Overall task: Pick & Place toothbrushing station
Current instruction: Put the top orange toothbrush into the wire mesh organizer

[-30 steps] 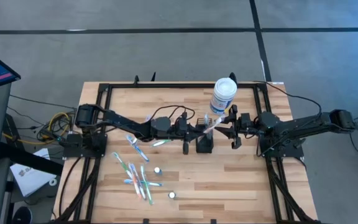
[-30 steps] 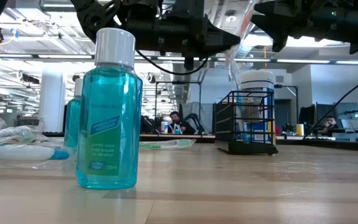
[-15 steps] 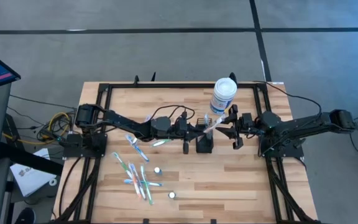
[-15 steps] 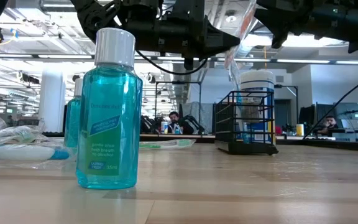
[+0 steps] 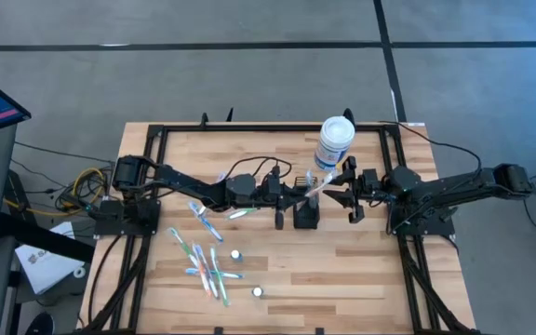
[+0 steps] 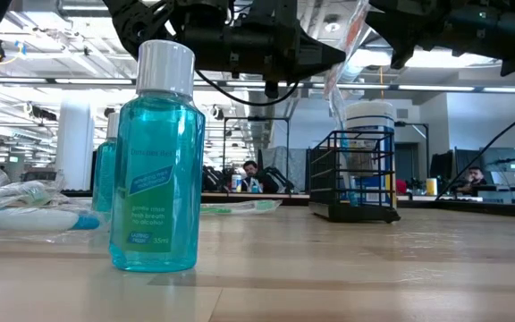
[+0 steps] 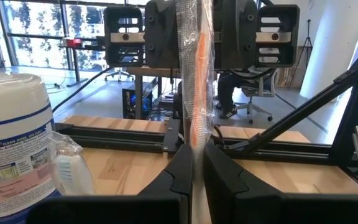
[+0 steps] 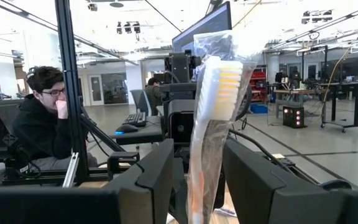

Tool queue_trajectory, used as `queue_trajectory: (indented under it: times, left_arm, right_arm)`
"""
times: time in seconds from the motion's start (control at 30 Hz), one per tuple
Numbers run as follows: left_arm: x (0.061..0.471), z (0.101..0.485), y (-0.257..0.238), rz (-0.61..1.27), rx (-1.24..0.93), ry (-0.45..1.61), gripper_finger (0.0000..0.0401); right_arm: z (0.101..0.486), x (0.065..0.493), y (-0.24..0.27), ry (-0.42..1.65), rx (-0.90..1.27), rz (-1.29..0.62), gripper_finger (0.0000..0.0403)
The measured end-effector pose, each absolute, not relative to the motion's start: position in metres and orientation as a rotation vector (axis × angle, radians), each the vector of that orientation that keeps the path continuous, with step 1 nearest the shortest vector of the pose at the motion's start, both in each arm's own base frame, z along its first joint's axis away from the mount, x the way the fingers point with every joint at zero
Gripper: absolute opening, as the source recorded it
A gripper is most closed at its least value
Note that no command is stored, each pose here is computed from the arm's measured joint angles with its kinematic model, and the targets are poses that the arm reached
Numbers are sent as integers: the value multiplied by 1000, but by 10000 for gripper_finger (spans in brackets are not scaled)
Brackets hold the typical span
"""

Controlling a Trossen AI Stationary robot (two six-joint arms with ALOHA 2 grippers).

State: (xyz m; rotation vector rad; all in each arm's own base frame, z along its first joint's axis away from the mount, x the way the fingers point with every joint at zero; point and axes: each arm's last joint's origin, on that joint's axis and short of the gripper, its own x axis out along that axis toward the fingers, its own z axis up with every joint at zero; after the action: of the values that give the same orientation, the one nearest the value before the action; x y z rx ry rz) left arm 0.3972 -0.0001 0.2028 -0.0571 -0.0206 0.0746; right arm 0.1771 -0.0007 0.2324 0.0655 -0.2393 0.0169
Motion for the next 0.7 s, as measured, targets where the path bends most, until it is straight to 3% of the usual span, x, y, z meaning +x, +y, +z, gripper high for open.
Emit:
queue_trajectory:
  times: [0.7]
  left_arm:
    - [399,197,0,75,-60,-9,10]
  right_arm:
    - [232,177,-1,-237,51,15,129]
